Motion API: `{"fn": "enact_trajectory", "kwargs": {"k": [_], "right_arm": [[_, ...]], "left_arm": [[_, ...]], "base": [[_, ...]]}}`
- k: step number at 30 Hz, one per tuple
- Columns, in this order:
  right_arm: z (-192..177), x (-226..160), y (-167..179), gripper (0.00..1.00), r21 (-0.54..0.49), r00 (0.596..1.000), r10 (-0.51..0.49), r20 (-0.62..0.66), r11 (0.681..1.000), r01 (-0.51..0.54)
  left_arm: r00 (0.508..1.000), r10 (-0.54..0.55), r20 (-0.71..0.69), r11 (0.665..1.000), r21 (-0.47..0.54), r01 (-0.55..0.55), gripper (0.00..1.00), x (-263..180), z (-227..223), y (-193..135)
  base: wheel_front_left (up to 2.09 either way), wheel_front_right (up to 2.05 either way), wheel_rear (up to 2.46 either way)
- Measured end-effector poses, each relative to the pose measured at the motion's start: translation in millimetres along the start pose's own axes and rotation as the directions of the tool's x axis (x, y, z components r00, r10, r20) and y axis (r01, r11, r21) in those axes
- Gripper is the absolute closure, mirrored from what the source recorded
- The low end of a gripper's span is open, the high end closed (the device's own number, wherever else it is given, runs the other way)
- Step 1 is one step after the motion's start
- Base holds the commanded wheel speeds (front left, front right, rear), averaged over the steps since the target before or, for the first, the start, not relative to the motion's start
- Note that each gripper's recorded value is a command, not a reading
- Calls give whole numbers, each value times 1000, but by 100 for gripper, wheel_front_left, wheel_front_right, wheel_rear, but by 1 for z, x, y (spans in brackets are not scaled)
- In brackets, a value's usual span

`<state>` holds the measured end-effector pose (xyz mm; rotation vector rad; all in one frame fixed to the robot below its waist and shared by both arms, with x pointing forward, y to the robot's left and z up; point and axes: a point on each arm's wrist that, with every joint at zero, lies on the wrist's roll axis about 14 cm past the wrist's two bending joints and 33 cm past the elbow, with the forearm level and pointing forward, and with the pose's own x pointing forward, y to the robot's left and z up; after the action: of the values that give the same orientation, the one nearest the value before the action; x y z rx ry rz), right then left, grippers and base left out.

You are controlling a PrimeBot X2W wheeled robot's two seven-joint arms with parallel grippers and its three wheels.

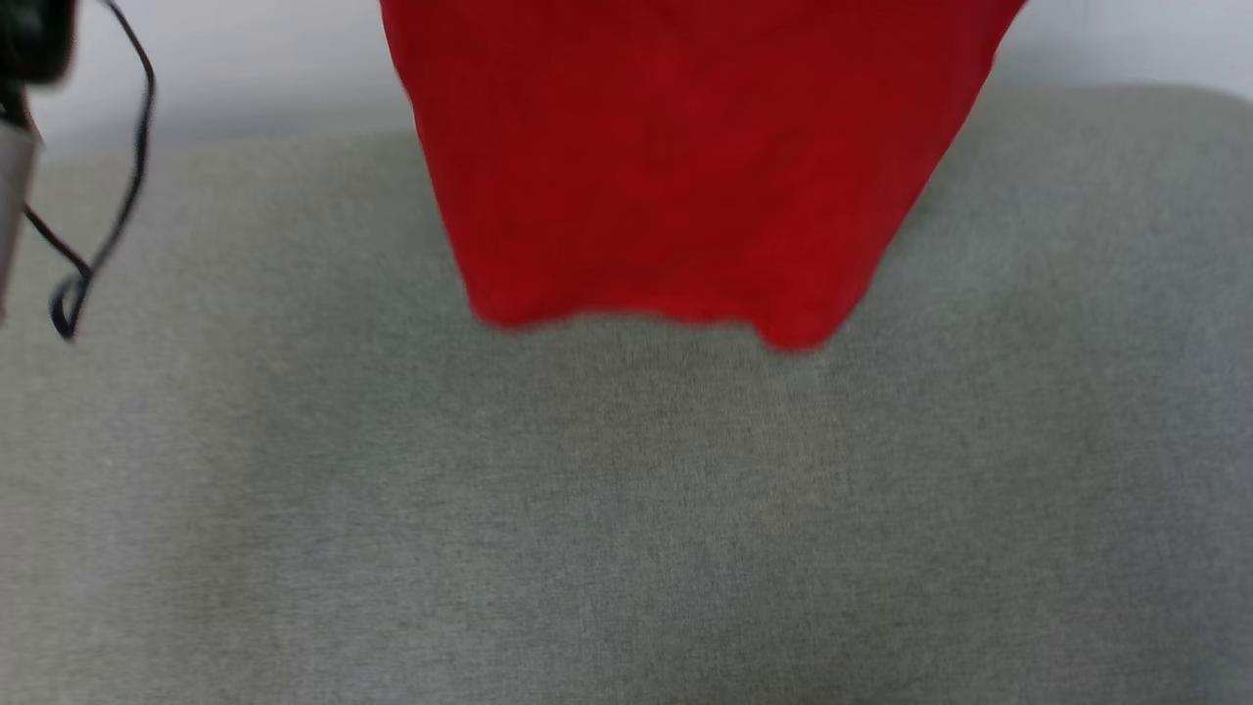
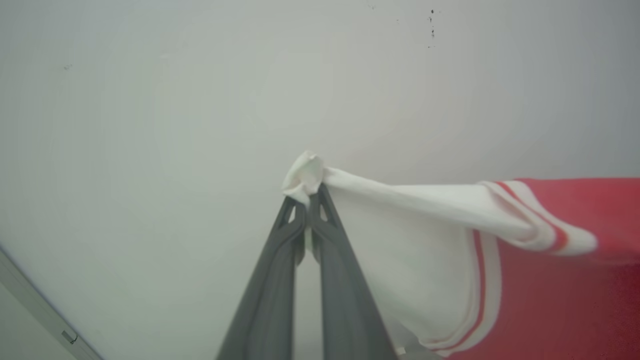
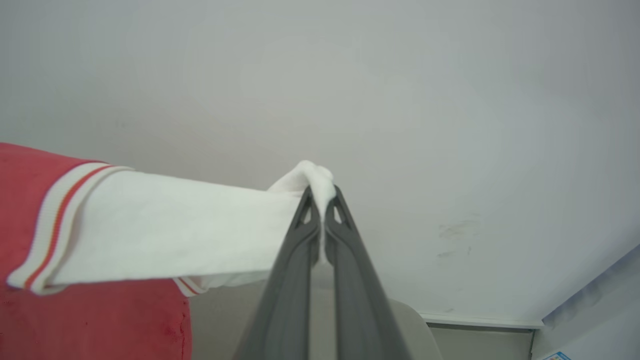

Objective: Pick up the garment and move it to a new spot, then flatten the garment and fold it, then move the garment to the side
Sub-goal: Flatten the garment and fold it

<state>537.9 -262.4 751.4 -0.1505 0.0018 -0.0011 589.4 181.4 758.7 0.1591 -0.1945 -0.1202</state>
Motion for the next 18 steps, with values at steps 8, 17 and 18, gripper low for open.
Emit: {"fn": "enact_trajectory", "kwargs": {"k": [8,17,18], "right_arm": [[27,68,8,100,-36,980,-5,198,999,12],[-7,127,20,100,-74,964,26,266,997,-7],[-17,133,23,100,-71,966,34,257,997,-16]], "left_arm": [[981,50,185,999,-26,-46,100,63,13,10],[980,68,185,993,-111,-48,100,112,-50,4],[982,69,174,992,-118,-49,100,116,-61,2]], "base": [[0,0,0],[0,0,0],[0,0,0]]}}
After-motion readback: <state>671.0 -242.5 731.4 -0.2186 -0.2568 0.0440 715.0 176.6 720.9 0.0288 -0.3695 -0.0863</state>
